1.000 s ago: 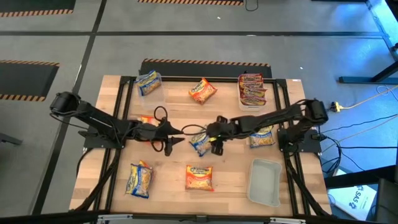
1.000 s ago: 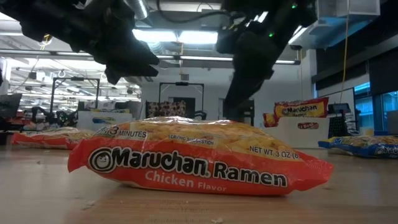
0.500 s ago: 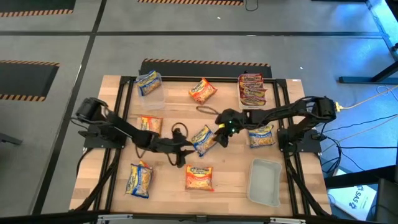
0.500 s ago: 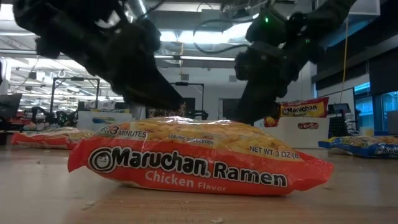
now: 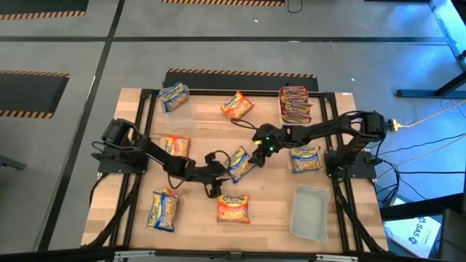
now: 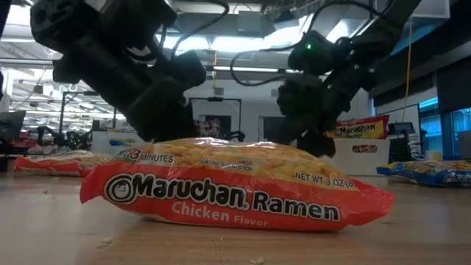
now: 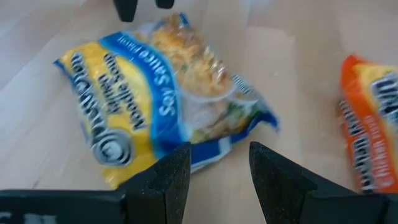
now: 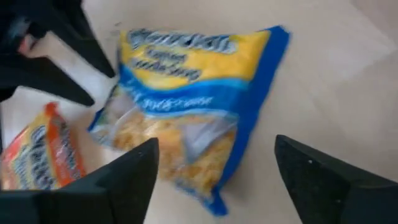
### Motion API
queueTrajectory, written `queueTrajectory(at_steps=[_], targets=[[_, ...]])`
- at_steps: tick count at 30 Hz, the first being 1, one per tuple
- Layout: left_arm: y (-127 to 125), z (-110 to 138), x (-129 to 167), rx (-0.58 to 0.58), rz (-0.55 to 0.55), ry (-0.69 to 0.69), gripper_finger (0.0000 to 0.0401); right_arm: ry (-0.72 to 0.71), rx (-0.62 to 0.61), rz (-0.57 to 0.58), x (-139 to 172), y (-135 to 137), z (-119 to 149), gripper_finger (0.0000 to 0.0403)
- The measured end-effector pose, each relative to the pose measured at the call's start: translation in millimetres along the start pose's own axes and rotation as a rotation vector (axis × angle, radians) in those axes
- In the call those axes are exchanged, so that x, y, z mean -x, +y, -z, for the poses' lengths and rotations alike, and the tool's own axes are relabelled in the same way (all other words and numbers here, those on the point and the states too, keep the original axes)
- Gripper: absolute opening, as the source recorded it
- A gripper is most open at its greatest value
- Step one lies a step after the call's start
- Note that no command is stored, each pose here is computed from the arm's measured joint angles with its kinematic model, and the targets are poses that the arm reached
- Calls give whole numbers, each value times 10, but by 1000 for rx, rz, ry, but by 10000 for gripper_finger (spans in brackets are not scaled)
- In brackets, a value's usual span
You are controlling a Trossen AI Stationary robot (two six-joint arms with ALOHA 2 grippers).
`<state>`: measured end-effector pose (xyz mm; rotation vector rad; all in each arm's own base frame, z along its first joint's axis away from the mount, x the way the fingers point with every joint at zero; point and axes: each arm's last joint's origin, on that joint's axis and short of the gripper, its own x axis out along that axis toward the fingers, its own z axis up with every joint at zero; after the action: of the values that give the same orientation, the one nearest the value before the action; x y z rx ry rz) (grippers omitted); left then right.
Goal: Sort Maruchan noodles
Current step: Put the top blue noodle pack into the transparent bin
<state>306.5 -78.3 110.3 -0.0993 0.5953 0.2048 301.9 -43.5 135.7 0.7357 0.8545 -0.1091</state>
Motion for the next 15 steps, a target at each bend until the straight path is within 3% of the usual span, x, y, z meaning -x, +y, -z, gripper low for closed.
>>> queueTrajectory(at_steps=[5, 15], targets=[[82, 36, -14, 2, -35, 15, 157, -5, -18, -25, -136, -64, -4, 324], [184, 54, -40, 10, -64, 38, 157, -27, -51, -117, -319, -72, -13, 320]])
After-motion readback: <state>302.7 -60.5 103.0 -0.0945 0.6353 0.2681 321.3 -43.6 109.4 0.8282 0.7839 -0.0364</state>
